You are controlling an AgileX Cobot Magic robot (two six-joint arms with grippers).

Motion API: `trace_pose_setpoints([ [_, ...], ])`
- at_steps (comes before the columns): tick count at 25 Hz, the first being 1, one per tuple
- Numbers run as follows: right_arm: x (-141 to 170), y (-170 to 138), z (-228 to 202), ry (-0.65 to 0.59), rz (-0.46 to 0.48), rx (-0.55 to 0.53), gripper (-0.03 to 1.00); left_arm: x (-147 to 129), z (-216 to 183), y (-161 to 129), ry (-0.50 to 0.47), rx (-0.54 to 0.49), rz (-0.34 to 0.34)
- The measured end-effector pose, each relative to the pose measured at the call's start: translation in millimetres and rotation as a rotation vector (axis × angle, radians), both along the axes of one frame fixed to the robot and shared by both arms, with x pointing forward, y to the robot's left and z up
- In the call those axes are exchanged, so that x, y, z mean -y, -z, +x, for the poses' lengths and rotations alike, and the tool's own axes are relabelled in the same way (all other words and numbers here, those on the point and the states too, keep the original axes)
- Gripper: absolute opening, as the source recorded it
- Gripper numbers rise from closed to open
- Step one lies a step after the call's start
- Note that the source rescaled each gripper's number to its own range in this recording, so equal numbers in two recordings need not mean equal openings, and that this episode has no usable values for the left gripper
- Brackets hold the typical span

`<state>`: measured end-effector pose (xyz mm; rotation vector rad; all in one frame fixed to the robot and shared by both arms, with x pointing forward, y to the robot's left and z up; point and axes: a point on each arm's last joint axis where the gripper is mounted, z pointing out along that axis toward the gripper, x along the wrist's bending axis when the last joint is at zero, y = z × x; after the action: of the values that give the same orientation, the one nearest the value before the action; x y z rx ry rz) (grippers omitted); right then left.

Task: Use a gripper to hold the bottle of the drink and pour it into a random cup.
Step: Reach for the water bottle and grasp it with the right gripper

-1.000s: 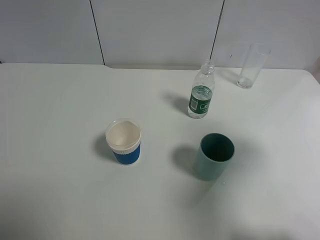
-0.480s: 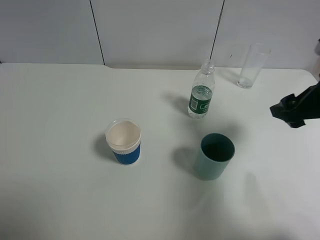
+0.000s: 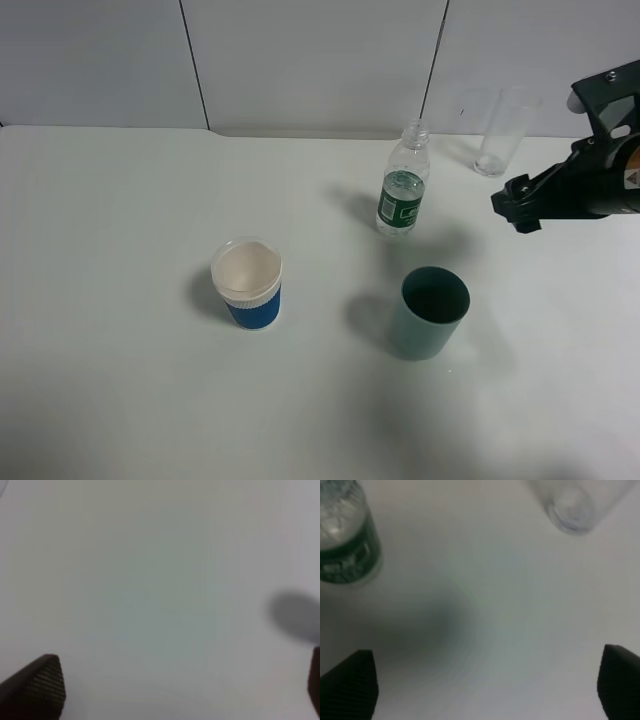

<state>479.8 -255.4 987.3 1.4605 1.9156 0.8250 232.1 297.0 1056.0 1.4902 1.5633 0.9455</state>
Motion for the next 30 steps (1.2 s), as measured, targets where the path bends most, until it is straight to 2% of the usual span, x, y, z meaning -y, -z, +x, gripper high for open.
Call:
trace_pose_setpoints([
  [5,-11,11,8,-0.075,0.081,0.05,1.0,0,0,0,0.0,0.0,0.0],
  [10,-19,26,14,-0.19,0.101,0.045,1.0,0,0,0,0.0,0.0,0.0],
  [14,-14,38,21,-0.194,0.135,0.03,1.0,0,0,0,0.0,0.0,0.0],
  [24,-15,64,29,-0.312,0.109,0.006,1.0,0,0,0,0.0,0.0,0.0],
  [30,-16,68,46,-0.326,0.097,0.007,1.0,0,0,0,0.0,0.0,0.0],
])
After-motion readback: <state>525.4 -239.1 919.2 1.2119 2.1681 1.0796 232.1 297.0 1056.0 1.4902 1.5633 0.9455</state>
